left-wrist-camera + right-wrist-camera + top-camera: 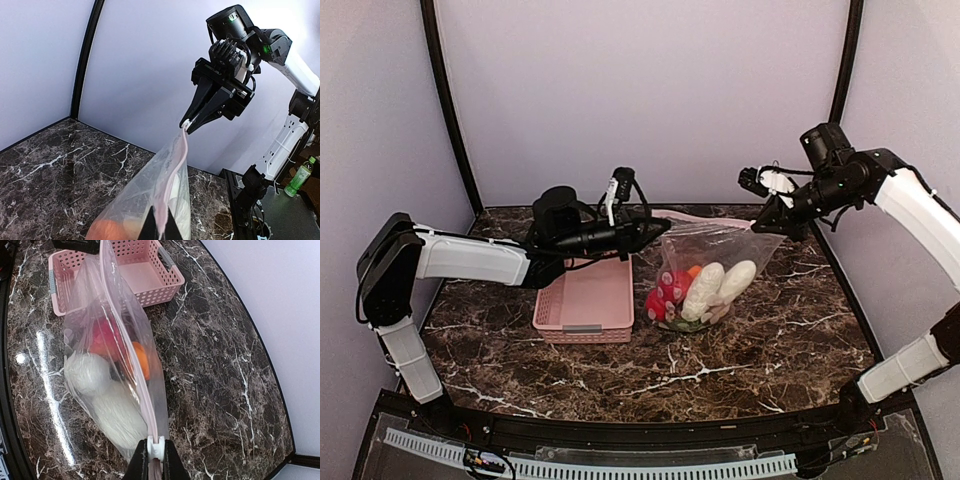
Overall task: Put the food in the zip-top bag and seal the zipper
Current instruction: Zip the zipper on the zipper food storage bag.
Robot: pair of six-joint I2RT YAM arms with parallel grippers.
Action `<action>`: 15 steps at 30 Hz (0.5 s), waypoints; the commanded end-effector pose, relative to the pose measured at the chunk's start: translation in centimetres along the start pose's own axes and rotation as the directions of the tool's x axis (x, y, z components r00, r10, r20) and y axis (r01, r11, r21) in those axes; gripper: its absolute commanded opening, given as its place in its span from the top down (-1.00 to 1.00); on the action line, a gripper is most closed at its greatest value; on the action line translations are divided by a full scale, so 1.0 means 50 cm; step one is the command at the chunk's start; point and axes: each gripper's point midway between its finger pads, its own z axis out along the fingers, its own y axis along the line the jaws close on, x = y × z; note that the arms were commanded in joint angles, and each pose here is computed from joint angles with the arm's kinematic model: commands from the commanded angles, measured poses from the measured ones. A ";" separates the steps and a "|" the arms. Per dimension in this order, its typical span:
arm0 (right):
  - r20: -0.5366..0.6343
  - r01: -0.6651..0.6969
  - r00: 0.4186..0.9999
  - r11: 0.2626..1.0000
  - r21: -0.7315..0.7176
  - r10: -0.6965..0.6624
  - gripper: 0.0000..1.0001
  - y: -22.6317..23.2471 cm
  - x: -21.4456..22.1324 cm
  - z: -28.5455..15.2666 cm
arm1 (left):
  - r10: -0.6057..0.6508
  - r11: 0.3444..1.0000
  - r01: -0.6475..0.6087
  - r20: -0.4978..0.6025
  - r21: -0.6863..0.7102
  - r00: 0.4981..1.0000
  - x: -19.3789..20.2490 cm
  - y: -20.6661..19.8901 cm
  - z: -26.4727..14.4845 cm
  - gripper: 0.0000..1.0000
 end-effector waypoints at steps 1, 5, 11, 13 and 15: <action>-0.115 -0.041 0.992 0.995 0.095 0.052 1.00 -0.027 0.073 -0.036 | -0.009 0.999 0.010 0.011 -0.051 1.000 -0.009 0.031 -0.029 0.99; -0.138 -0.049 0.988 0.992 0.112 0.064 1.00 -0.030 0.093 -0.047 | -0.015 0.999 0.016 0.014 -0.051 1.000 -0.009 0.034 -0.032 0.98; -0.175 -0.052 0.982 0.990 0.131 0.075 1.00 -0.029 0.122 -0.058 | -0.015 0.999 0.016 0.016 -0.052 1.000 -0.010 0.038 -0.033 0.99; -0.180 -0.058 0.980 0.989 0.136 0.083 1.00 -0.029 0.128 -0.062 | -0.017 0.998 0.018 0.018 -0.052 1.000 -0.010 0.038 -0.033 0.99; -0.180 -0.065 0.979 0.988 0.139 0.090 1.00 -0.029 0.132 -0.064 | -0.019 0.998 0.020 0.022 -0.053 1.000 -0.010 0.041 -0.032 0.98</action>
